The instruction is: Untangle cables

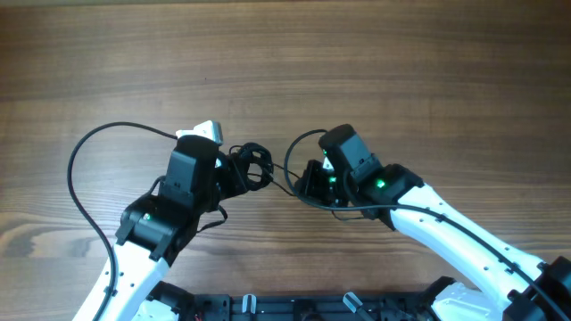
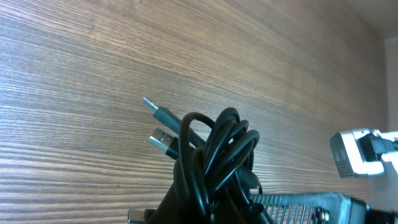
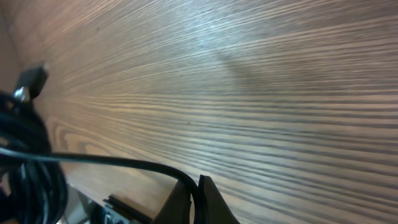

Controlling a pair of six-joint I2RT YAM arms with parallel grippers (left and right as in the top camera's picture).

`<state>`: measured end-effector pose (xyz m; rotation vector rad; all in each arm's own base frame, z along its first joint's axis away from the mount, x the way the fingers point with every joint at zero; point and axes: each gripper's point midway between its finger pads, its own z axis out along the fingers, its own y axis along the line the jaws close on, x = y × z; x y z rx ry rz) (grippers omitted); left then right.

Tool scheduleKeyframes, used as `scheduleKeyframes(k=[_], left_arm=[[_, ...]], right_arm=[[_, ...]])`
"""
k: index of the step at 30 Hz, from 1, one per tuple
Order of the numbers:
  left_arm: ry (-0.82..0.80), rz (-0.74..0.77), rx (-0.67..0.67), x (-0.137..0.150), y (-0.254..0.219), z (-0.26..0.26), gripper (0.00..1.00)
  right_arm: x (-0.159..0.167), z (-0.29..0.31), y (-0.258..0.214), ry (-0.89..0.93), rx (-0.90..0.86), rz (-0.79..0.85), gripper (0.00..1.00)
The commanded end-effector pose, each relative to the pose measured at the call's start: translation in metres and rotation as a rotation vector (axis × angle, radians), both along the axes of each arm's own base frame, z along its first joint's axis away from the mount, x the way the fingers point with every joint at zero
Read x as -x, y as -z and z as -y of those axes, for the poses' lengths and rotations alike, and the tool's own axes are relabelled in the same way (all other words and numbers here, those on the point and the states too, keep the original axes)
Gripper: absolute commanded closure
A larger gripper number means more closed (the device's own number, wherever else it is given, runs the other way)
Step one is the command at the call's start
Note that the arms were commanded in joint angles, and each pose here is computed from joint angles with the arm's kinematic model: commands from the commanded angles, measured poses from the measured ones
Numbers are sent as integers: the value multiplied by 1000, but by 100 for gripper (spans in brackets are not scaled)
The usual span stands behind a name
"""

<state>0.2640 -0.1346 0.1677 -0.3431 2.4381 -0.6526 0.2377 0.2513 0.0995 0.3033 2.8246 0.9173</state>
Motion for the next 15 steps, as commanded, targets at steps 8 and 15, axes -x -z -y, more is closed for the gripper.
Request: scheduleKeyframes(k=[8,15], left_arm=[[-60,129,-119,-12,-20,-27,96],[411,209,-142,11,-20,20,96]], right_arm=[[-38,71,21,71,153,51,69],[-17,-2,-60,-530,-355,393,15]])
